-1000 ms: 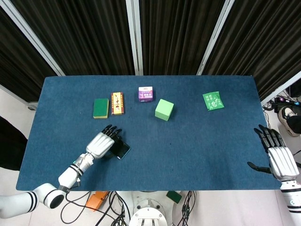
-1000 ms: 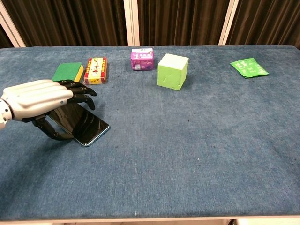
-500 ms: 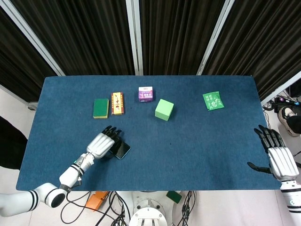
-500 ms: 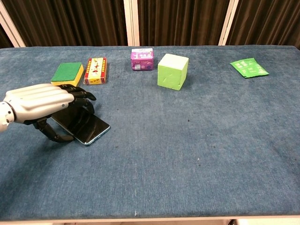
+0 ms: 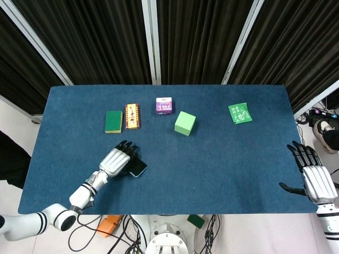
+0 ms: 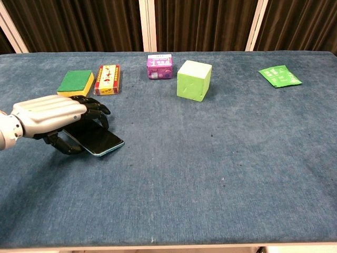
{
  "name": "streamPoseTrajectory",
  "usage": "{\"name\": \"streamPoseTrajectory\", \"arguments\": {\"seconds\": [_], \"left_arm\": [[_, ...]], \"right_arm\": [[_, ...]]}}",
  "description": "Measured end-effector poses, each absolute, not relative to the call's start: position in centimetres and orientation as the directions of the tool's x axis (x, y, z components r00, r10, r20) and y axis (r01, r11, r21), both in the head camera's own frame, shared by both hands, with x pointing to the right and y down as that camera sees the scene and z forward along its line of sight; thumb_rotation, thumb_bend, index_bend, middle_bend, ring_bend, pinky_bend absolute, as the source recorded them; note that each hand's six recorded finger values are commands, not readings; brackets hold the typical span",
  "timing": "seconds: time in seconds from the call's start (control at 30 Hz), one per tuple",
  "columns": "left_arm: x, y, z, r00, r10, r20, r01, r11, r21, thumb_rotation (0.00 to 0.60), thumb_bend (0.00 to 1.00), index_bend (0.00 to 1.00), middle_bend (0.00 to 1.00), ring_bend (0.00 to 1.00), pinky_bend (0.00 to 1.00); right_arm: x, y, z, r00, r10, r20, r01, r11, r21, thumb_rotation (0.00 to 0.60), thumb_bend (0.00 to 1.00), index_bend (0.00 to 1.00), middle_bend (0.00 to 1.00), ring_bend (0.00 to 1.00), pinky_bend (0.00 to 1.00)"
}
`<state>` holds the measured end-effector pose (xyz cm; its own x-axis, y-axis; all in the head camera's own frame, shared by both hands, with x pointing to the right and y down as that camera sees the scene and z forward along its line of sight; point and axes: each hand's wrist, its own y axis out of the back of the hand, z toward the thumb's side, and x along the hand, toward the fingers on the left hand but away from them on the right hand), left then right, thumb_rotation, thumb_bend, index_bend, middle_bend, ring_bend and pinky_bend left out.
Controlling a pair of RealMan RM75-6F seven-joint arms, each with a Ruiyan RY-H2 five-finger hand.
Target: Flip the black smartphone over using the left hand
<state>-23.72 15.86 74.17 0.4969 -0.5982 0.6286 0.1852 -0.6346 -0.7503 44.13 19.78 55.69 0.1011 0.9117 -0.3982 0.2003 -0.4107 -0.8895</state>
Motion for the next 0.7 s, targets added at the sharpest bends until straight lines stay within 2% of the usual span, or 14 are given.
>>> {"name": "streamPoseTrajectory", "arguments": {"seconds": [0.17,0.37,0.47,0.63,0.7], "left_arm": [[-23.4,16.1,73.2,0.511,-0.596,0.619,0.169,-0.637,-0.752,0.6,0.58,0.61,0.16,0.02,0.04],[-22.8,16.7,71.6,0.52,-0.574,0.633,0.191,-0.644,-0.741,0.6,0.6,0.63,0.17,0.03,0.04],[-22.4,16.6,71.3,0.514,-0.565,0.646,0.214,-0.644,-0.734,0.6,0.59,0.54,0.17,0.03,0.04],[-21.8,15.9,71.3,0.506,-0.551,0.664,0.246,-0.645,-0.723,0.6,0.57,0.32,0.16,0.03,0.04],[-21.5,15.6,71.4,0.5,-0.549,0.67,0.246,-0.652,-0.717,0.6,0.57,0.27,0.16,0.02,0.04]], "right_arm": [[44.1,19.8,55.7,0.1,0.912,-0.398,0.201,-0.411,-0.889,0.6,0.15,0.0,0.0,0.0,0.0],[44.2,19.8,55.8,0.101,0.911,-0.4,0.205,-0.413,-0.888,0.6,0.15,0.0,0.0,0.0,0.0],[44.4,19.9,55.8,0.098,0.911,-0.401,0.207,-0.412,-0.887,0.6,0.15,0.0,0.0,0.0,0.0],[44.9,20.2,55.7,0.087,0.913,-0.399,0.213,-0.409,-0.887,0.6,0.15,0.0,0.0,0.0,0.0],[45.1,20.3,55.8,0.082,0.913,-0.4,0.216,-0.408,-0.887,0.6,0.15,0.0,0.0,0.0,0.0]]}}
